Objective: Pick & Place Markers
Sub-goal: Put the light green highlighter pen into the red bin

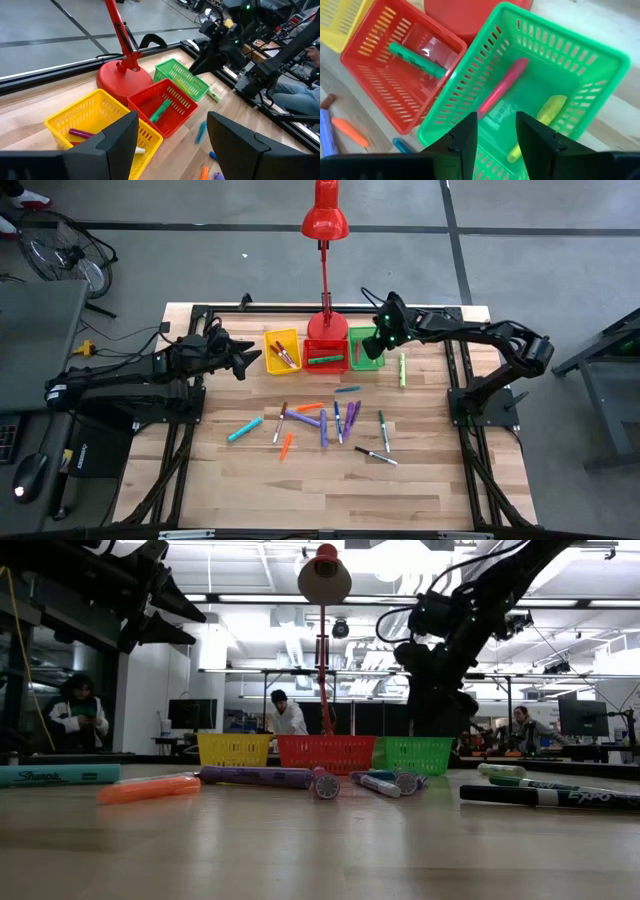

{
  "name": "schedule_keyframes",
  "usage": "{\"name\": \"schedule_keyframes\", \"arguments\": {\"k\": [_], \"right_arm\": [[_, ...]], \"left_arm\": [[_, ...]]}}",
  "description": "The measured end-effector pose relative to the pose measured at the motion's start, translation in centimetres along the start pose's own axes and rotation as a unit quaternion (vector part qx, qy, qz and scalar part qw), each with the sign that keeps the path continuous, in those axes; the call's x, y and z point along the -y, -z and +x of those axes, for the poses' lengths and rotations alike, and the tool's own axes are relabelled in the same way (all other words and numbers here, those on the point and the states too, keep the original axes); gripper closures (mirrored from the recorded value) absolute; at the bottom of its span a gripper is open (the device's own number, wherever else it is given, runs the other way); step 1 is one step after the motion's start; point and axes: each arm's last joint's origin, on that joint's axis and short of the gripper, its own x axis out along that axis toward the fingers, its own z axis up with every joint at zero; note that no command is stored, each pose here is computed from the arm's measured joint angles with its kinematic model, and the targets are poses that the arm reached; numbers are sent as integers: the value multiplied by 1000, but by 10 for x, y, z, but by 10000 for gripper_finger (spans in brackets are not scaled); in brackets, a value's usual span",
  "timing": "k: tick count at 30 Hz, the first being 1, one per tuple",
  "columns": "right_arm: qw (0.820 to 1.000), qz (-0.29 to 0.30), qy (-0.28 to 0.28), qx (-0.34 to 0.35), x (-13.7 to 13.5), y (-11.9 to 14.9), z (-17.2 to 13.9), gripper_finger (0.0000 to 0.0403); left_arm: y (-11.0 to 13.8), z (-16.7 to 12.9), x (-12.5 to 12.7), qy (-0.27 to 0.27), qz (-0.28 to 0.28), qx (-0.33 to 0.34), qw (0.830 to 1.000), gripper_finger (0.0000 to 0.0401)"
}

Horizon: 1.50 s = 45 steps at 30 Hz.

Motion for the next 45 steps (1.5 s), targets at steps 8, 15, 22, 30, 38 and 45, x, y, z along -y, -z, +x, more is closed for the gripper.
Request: {"name": "schedule_keyframes", "arguments": {"k": [8,15,22,30,38,45], "right_arm": [[997,-19,64,-48,-11,-17,-27,279],[988,-7,100,-118,-12,-15,-44,279],[970,-8,151,-191,-3,11,-46,279],[980,24,146,-134,10,51,-65,279],[981,101,127,-109,28,90,-57,279],[982,131,115,-65,24,96,-43,279]], "left_arm": [[0,0,0,1,0,-1,1000,169],[0,0,0,5,1,-3,1000,169],[1,0,1,15,2,-9,1000,169],[0,0,1,14,-2,-8,1000,169],[1,0,1,18,-13,-10,1000,169],[1,0,1,23,2,-13,1000,169]]}}
